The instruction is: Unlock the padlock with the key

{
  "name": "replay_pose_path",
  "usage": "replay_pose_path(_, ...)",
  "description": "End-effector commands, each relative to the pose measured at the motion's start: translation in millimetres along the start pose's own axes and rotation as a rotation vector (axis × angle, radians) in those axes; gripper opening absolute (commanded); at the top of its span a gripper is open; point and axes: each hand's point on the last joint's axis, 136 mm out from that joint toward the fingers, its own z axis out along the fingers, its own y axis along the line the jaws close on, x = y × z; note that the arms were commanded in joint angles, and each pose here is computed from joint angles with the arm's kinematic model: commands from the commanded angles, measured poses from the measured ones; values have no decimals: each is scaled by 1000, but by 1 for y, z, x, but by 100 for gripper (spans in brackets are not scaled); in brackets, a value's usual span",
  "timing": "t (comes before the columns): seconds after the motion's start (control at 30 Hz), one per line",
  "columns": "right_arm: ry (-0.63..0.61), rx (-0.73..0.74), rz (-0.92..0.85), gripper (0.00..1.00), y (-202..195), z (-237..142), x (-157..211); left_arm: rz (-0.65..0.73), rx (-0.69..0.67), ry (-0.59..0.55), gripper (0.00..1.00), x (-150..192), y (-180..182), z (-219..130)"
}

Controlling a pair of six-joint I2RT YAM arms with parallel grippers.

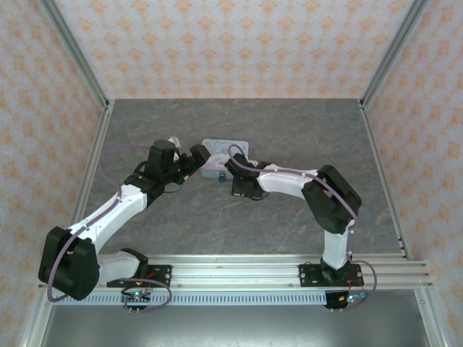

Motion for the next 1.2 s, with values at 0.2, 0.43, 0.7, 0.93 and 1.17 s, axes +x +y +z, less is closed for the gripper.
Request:
replay_pose_path(0.2,-133,-560,99,0,28,-80,-29,4,72,109,100,26,-1,-8)
replay_pose_path(0.43,-144,-900,136,0,41,-122,-48,-76,153,113,97,33,-15,2)
replay_pose_path(0.7,-105,-1074,61,0,42,-146,-49,-38,233,187,72,51,-55,35)
replay_pose_path(0.93,-79,-1089,53,0,33,-144,-47,-38,311,234,57,53,-80,58)
replay_pose_path(1.17,-89,-1151,50,0,38,-155,-51,-33,386,243,52,58,-104,60)
